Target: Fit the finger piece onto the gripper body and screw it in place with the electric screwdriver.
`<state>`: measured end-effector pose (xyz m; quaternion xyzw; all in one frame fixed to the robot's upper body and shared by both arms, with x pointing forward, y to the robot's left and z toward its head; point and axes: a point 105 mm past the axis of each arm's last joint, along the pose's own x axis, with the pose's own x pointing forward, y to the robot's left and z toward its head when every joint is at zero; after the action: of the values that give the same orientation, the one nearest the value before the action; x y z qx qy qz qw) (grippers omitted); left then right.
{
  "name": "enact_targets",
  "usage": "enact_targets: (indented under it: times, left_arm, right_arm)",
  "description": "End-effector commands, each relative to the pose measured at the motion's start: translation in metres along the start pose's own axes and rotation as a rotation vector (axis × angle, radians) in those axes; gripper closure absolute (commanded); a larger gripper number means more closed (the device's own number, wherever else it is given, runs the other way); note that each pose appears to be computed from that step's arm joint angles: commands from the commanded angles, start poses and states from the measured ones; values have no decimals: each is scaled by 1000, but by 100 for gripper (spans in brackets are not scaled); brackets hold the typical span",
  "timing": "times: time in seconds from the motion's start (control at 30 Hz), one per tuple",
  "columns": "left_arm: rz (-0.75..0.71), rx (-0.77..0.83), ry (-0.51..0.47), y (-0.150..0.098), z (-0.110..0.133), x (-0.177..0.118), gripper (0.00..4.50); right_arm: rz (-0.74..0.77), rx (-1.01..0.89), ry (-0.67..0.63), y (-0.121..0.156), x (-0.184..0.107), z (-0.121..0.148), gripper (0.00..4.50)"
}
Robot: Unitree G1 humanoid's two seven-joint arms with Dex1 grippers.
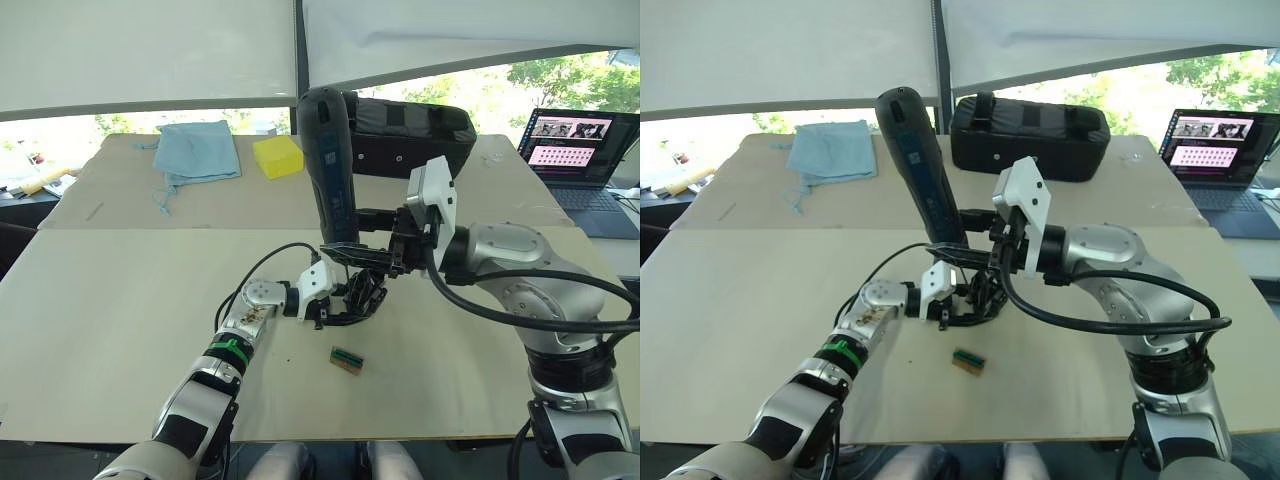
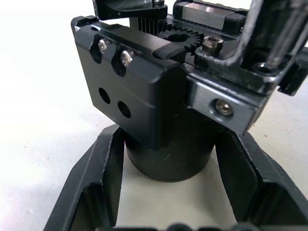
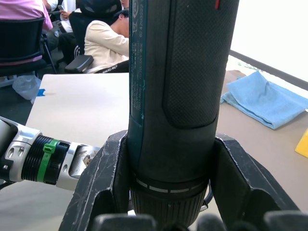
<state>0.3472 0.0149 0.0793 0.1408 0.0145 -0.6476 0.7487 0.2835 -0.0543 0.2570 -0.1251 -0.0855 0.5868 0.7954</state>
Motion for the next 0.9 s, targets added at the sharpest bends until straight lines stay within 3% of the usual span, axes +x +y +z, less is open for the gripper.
enact_targets:
  times: [0.03,0.3,0.6,0.9]
  left_arm:
    - [-1,17,-7,1,4,5,222]
    - [4,18,-8,2,5,5,222]
    - [5,18,-5,3,5,4,222]
    - [6,19,-6,4,6,5,222]
  right_arm:
    - [7,-70,-46,4,-3,14,258]
    - [-24,-37,-73,-1,-1,17,258]
    - [-132,153,-100,-16,-2,24,258]
    - [-155,153,-61,-19,-4,21,258]
